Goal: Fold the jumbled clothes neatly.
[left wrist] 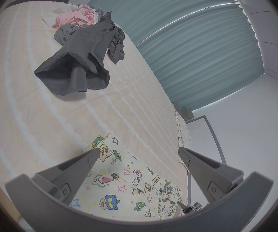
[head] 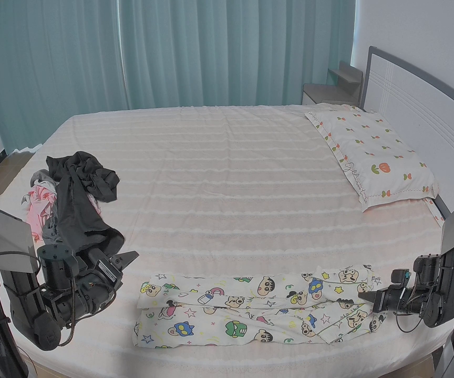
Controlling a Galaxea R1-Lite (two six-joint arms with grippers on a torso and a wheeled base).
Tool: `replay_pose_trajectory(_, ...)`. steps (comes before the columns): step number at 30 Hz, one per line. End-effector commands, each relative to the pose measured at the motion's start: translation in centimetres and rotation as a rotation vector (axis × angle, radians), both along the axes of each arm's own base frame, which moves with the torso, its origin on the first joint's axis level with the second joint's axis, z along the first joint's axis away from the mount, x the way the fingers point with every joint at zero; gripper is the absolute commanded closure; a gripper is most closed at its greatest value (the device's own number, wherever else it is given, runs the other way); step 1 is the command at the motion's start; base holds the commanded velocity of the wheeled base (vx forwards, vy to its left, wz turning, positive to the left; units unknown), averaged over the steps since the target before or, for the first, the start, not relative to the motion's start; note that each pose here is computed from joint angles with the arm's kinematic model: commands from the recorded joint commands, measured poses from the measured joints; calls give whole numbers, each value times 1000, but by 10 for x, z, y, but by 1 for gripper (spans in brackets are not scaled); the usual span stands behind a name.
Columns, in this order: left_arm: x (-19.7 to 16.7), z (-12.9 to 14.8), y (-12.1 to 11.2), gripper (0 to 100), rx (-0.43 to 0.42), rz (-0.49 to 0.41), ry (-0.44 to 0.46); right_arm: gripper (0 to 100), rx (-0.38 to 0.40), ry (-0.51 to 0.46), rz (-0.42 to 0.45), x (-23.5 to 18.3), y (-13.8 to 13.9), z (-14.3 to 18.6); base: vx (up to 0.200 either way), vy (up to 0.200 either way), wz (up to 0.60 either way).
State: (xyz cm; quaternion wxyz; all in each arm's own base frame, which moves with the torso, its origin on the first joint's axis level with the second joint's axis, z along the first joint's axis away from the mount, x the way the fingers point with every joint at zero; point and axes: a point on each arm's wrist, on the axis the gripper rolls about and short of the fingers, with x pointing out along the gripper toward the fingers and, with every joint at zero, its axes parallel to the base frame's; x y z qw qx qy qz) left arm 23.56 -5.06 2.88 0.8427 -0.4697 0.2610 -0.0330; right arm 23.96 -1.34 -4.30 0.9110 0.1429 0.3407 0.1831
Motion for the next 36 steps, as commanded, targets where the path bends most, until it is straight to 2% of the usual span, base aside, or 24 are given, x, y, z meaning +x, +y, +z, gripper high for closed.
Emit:
replay_pose_trajectory(1,0,1,0,0,-3,-1,-12,100,-12,-22,-13,1,-1,3,0,0,0)
replay_pose_trajectory(14,0,1,0,0,-3,-1,-12,100,-20,-25,-26,2,-3,2,0,0,0)
replay_pose_trajectory(15,0,1,0,0,-3,-1,-12,0,-20,-24,-25,2,-3,2,0,0,0)
replay_pose_trajectory(22,-2,2,-13,0,18,-31,-21,0,-24,-50,-68,1,-8,13,0,0,0)
replay_pose_trajectory(26,-3,6,-34,0,44,-52,-61,0,62,-31,-136,-4,-11,23,0,0,0)
replay_pose_trajectory(27,-2,13,-39,0,57,-68,-97,0,108,-26,-168,-3,-12,27,0,0,0)
replay_pose_trajectory(29,-2,14,-39,0,70,-73,-105,0,119,-23,-178,-3,-12,28,0,0,0)
replay_pose_trajectory(34,13,17,-39,0,166,-93,-110,0,146,-5,-167,-6,-10,28,0,0,0)
replay_pose_trajectory(36,30,22,-37,0,217,-95,-100,0,152,-1,-153,-8,-8,29,0,0,0)
